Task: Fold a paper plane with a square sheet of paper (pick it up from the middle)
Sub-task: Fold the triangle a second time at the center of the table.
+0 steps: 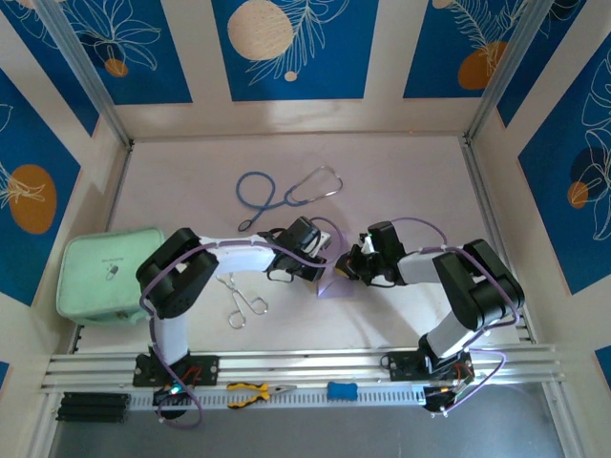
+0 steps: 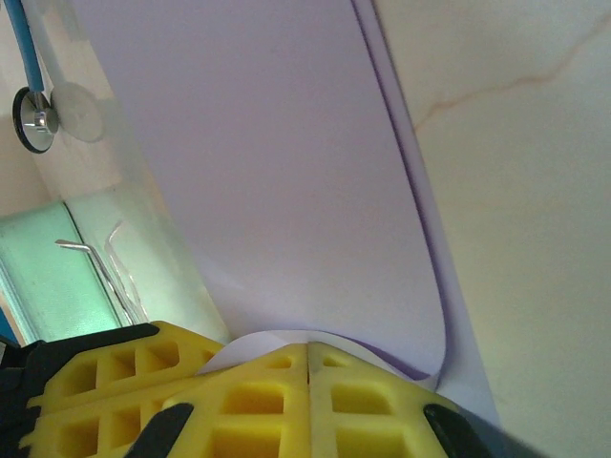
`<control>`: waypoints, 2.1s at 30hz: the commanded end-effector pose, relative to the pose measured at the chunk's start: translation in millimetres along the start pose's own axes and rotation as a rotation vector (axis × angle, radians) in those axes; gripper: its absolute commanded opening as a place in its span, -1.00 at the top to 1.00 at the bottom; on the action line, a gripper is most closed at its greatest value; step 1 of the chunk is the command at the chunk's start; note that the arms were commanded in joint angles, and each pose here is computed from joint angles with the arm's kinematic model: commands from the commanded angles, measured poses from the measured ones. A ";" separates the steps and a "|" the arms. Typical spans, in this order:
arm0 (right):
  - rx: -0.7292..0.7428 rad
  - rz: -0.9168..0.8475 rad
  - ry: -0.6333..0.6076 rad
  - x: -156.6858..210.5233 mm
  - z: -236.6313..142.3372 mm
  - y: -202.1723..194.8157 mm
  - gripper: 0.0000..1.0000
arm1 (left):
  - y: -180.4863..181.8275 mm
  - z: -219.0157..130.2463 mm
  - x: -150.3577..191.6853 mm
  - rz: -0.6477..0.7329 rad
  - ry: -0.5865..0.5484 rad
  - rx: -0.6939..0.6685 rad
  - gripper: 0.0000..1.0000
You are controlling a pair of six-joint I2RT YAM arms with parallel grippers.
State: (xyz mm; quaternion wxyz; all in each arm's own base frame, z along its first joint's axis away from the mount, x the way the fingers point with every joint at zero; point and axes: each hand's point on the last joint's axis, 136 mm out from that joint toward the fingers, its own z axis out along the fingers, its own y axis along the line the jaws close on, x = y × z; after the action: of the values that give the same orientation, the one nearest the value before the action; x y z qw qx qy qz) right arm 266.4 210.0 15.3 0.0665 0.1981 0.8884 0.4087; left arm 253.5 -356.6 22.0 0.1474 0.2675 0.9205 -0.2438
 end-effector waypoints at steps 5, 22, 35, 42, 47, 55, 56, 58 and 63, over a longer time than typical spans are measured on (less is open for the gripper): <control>-0.024 -0.029 -0.006 -10.6 -13.2 13.5 0.97 | 18.0 7.4 19.5 0.002 0.074 -0.061 0.97; -0.191 0.082 -0.060 -31.8 -29.0 5.3 0.96 | 19.7 6.2 22.0 0.003 0.089 -0.067 0.97; -0.056 -0.064 0.019 4.6 -19.0 15.5 0.95 | 19.5 5.5 20.9 0.004 0.083 -0.064 0.97; -0.070 -0.075 0.033 3.3 -11.0 15.4 0.97 | 19.7 5.9 21.4 0.003 0.085 -0.066 0.97; -0.015 -0.047 0.043 5.0 -1.8 -1.9 0.98 | 19.1 5.6 19.4 0.004 0.080 -0.064 0.97; 0.075 -0.011 0.034 12.2 1.3 -37.0 1.00 | 10.8 -8.2 1.4 -0.003 0.031 -0.059 0.81; 0.073 -0.011 0.036 13.2 1.3 -37.3 1.00 | 10.2 -12.8 -3.1 -0.006 0.015 -0.064 0.74; 0.073 -0.010 0.033 12.7 0.5 -36.9 1.00 | 7.8 -24.5 -12.9 -0.014 -0.015 -0.078 0.55; 0.078 -0.013 0.028 10.6 -0.4 -35.4 1.00 | -3.2 -50.7 -24.3 -0.045 -0.071 -0.056 0.26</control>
State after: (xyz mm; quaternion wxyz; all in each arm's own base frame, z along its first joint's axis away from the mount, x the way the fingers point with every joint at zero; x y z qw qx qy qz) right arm 263.9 208.2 14.7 0.0753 0.1664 0.8872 0.4236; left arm 259.2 -344.6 44.4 0.1599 0.2521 0.9285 -0.2210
